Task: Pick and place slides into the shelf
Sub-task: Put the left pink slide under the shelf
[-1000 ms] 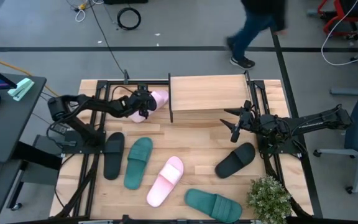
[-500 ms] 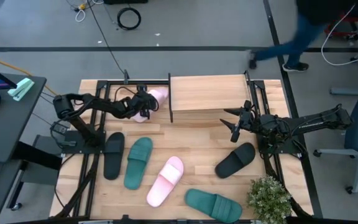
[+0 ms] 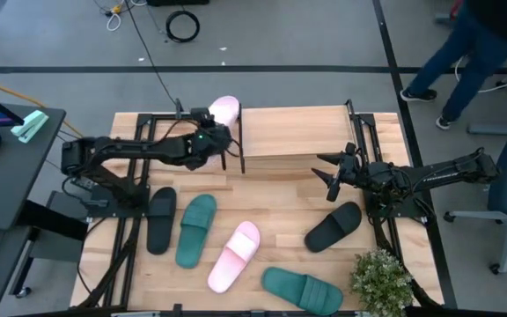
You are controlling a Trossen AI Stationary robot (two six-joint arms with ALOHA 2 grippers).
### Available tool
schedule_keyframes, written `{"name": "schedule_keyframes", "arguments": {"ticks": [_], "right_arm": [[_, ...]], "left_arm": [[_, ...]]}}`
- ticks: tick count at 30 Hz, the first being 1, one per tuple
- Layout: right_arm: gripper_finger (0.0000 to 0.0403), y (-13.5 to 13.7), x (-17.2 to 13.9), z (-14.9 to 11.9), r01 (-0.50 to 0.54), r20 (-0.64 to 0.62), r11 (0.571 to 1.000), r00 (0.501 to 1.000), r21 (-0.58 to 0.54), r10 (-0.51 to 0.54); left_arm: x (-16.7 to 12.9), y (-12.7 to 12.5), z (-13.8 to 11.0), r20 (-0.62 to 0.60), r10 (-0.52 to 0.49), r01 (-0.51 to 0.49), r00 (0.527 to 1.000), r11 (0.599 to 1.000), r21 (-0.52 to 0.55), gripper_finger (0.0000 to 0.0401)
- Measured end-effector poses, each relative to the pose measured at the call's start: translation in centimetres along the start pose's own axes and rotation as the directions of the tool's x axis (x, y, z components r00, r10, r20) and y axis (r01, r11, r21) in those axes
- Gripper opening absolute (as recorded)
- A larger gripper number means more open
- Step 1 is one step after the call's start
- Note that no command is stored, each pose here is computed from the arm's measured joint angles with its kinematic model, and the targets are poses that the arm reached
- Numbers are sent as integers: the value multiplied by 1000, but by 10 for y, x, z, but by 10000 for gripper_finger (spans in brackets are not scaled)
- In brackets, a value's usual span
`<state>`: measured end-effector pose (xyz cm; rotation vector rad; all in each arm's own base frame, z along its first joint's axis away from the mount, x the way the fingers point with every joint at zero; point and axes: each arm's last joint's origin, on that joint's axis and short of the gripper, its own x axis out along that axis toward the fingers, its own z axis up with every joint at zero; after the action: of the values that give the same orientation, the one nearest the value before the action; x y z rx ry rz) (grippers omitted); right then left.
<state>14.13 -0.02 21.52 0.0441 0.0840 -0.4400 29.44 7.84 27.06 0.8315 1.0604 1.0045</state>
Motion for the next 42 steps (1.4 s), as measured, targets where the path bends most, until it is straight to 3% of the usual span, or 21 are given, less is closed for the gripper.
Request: {"name": "schedule_keyframes", "arguments": {"ticks": [4, 7, 9, 11, 14, 16, 21, 28, 31, 35, 42], "right_arm": [[236, 0, 0, -1, 1, -7, 999, 1000, 36, 0], [236, 0, 0, -1, 1, -6, 998, 1000, 56, 0], [236, 0, 0, -1, 1, -7, 998, 1000, 56, 0], [236, 0, 0, -1, 1, -6, 998, 1000, 56, 0], [236, 0, 0, -1, 1, -6, 998, 1000, 57, 0], [236, 0, 0, -1, 1, -7, 998, 1000, 57, 0], [236, 0, 0, -1, 2, -13, 995, 1000, 101, -1], [236, 0, 0, -2, 3, -16, 995, 1000, 102, -1], [236, 0, 0, -2, 4, -22, 996, 1000, 91, -2], [236, 0, 0, -2, 4, -22, 996, 1000, 90, -2], [236, 0, 0, -2, 4, -22, 995, 1000, 97, -2]], "left_arm": [[-43, 29, 15, 22, -71, 73, 997, 988, -135, 12], [-75, 49, 17, 63, -206, 215, 977, 951, -221, 12], [-94, 60, 21, 134, -357, 381, 924, 871, -309, 12], [-111, 67, 27, 216, -476, 523, 852, 761, -384, 17], [-128, 67, 34, 292, -556, 624, 778, 637, -452, 19], [-132, 56, 39, 285, -598, 654, 749, 597, -465, 14], [-123, 0, 63, 173, -635, 636, 753, 633, -442, 14], [-86, -84, 85, -13, -592, 547, 806, 753, -366, 11], [-74, -103, 89, -38, -586, 534, 810, 762, -367, 11], [-62, -118, 101, 26, -583, 540, 812, 734, -412, 24], [-19, -136, 108, 10, -548, 502, 837, 760, -412, 12]]}}
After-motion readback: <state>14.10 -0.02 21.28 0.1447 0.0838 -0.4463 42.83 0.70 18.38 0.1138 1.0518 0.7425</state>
